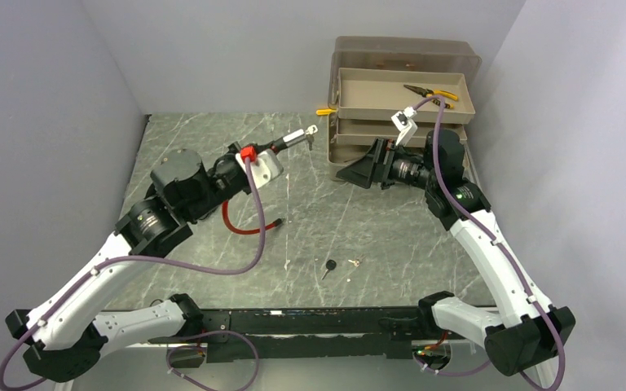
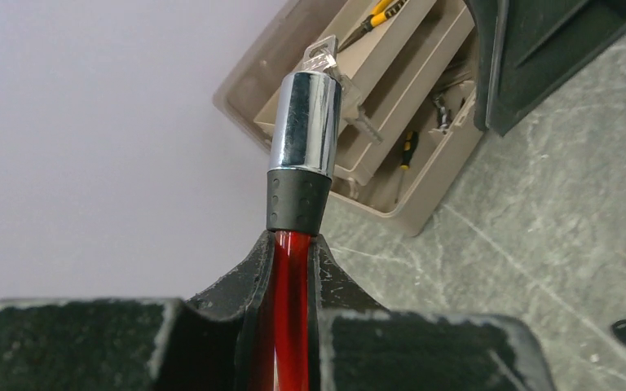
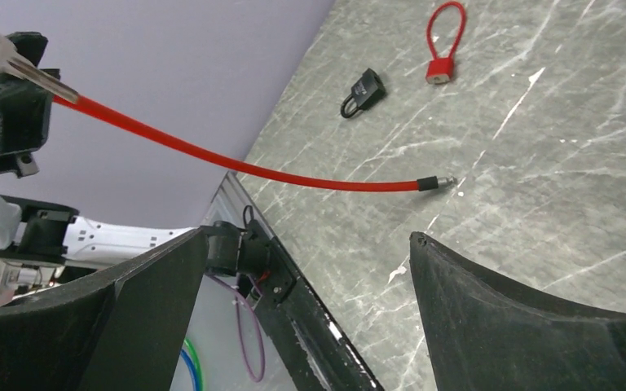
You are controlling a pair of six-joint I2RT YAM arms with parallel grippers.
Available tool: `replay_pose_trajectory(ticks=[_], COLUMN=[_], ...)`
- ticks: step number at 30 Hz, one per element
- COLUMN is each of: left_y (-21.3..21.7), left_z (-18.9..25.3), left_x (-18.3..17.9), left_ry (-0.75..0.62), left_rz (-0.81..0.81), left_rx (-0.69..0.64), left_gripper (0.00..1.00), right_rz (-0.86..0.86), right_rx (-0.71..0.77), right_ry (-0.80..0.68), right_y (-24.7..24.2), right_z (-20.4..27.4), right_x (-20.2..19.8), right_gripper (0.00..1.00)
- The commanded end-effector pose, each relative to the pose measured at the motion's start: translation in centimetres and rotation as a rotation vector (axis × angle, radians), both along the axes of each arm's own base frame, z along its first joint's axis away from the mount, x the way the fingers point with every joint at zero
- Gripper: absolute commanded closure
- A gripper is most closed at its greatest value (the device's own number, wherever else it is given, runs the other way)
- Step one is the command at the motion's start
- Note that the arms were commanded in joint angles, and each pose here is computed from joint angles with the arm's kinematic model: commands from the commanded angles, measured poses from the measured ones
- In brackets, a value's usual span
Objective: Unlock with the key
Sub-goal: Unlock the lock.
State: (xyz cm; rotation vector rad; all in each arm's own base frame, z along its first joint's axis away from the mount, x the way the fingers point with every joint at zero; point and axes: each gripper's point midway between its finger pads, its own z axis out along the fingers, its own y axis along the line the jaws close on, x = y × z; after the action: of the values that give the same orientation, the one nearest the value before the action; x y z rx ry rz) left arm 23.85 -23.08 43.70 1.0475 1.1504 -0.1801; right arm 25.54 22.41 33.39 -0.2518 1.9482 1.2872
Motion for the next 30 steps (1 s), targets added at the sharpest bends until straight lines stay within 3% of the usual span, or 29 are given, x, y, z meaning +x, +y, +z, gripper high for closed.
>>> replay_pose_trajectory(ticks=[1,6,9,17,25,30], left_y=[-0.7,-1.7,-1.3,2.1,4.3,4.1], left_z=[4.8,7.3,6.6,-6.8,-15.8,-20.2], left_x=[-0.4,-1.1,-1.1,1.2,2.7,3.2], left_ry=[0.044,0.087,0.160,0.444,0.555,0.595], left_rz=[-0.046,-0.107,-0.095,0.081,0.213,0.200], left_rx=[-0.227,-0.323,-0.358,-0.278,-0.199,-0.051], left_gripper=[1.00,1.00,1.00,1.00,1.00,0.98], right_rz=[-0.056,-0.085,-0.102,-0.101,-0.096,-0.095], right_rx=[-0.041,-0.073,-0.083,-0.077,-0.097,-0.108], right_ry=[-0.033,-0.033,-0.035,-0.013,0.006,0.024], right_y=[-0.8,-1.5,-1.7,-1.6,-1.8,-1.8], right_z=[-0.4,-0.8,-1.0,-2.5,-4.1,-5.2], right_x=[0.5,0.4,0.5,0.3,0.0,0.0], right_gripper=[0.04,0.03,0.03,0.02,0.02,0.02])
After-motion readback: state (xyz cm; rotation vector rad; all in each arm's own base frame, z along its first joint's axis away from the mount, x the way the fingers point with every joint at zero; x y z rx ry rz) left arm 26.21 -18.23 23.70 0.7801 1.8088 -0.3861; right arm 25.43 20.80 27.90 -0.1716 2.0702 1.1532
